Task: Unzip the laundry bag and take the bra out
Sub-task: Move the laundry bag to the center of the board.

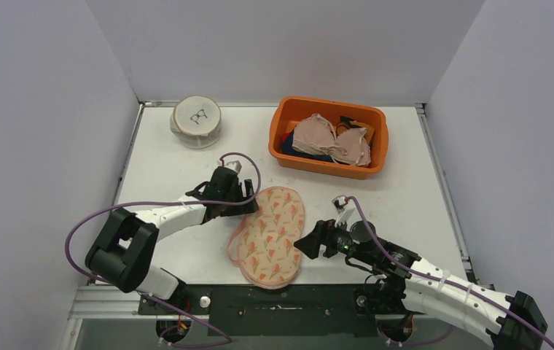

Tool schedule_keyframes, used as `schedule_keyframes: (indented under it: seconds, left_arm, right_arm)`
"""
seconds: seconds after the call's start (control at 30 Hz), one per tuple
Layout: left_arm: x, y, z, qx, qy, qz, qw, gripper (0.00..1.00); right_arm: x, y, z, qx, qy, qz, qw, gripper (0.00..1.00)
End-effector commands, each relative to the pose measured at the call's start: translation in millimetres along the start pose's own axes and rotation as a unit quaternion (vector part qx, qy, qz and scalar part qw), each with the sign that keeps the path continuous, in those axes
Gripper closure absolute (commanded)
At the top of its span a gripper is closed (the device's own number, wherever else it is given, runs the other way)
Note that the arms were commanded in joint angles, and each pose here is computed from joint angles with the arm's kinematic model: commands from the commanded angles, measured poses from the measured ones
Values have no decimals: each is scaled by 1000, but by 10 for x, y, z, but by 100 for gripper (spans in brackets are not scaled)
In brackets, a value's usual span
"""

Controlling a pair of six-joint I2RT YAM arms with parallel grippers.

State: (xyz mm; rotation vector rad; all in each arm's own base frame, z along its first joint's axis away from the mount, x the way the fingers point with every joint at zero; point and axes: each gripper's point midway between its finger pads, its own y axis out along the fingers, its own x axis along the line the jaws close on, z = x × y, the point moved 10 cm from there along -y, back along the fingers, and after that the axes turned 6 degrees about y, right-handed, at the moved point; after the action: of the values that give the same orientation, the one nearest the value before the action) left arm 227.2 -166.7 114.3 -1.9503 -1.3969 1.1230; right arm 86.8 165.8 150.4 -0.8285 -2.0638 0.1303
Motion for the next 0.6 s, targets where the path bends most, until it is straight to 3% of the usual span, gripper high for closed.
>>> schedule_keyframes:
  seconds: [0.0, 0.2, 0.57]
  left_arm:
    - [-39, 80, -25, -11, -9, 37, 999, 34]
    - [-68, 165, 11, -12, -21, 68, 997, 45]
    - [-73, 116, 43, -22, -31, 83, 996, 86]
  right_arm:
    - [13, -14, 16, 0, -5, -11, 1000, 19]
    - [30, -38, -4, -8, -6, -15, 1000, 19]
    - [4, -83, 14, -4, -7, -2, 1000, 21]
